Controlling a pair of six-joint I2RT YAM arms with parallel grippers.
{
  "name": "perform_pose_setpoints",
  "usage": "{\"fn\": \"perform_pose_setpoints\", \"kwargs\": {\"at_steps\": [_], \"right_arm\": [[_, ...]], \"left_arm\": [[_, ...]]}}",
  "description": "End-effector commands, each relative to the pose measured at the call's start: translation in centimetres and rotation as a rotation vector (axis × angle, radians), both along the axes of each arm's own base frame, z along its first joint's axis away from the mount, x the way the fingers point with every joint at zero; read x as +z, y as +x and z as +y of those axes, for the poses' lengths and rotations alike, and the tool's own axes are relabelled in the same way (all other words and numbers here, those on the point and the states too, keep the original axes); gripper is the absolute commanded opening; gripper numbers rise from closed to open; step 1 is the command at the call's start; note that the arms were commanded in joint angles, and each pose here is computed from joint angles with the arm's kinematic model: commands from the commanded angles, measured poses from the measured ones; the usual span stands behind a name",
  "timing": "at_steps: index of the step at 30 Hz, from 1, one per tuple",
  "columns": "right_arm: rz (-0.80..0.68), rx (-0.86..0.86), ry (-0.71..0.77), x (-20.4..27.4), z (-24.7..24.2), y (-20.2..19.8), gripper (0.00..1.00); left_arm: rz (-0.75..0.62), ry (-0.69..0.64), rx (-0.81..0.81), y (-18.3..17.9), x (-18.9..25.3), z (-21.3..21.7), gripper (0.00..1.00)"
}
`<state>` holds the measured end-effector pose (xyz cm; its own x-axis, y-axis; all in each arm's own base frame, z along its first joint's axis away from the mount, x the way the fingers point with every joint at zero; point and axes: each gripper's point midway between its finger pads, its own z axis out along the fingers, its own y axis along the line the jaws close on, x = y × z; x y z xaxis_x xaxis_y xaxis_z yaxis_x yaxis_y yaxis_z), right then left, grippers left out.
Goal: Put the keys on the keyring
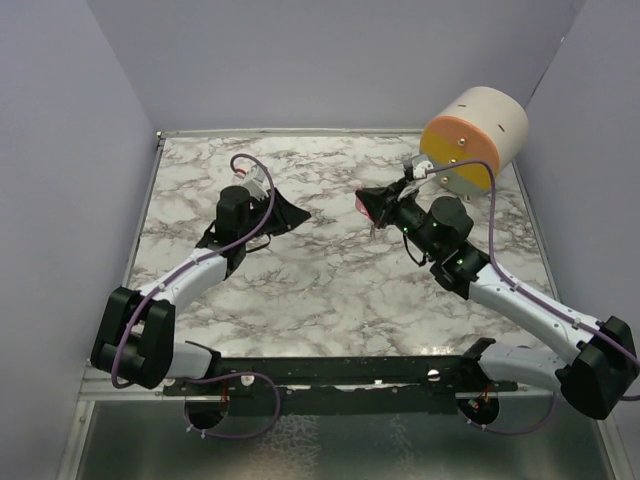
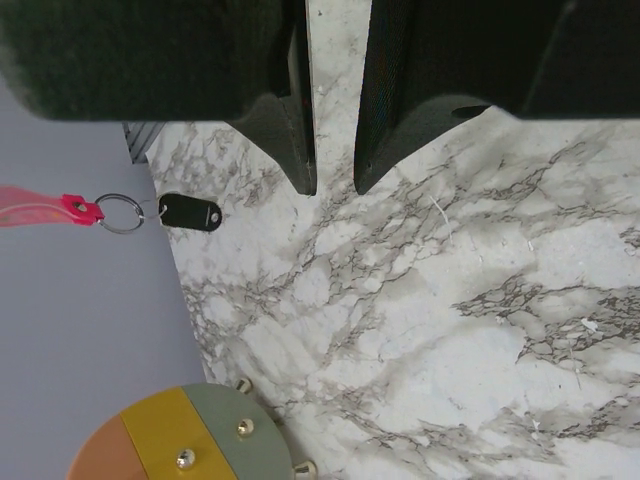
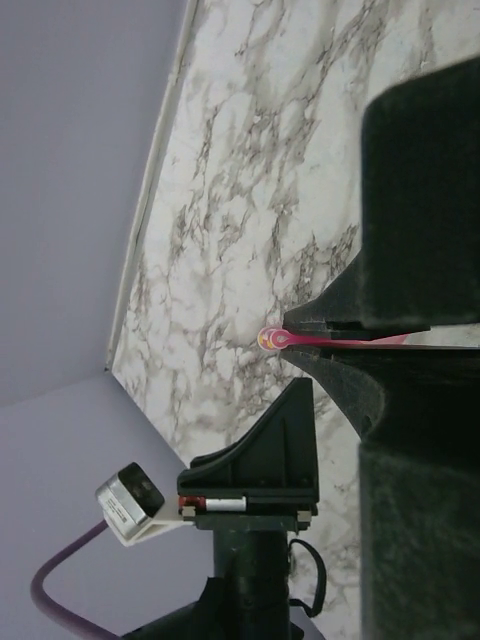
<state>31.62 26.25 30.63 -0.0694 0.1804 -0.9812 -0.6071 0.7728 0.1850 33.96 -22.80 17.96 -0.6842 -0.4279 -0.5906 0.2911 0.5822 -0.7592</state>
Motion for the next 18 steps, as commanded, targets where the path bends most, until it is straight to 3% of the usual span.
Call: {"fn": "perform_pose_setpoints", "kwargs": {"at_steps": [1,18], "right_arm": [[-0.034,0.133,0.081,1.6,1.3,-2.5,0.01],[-0.226,0.266,0.176,4.0,1.8,-5.5,0.01]], "left_arm": [[-0.086,-0.02,-0.027,-0.7,2.1,0.1,0.24],[-0.136,-0.036,-0.029,-1.3,3.3,0.3,0.25]]}}
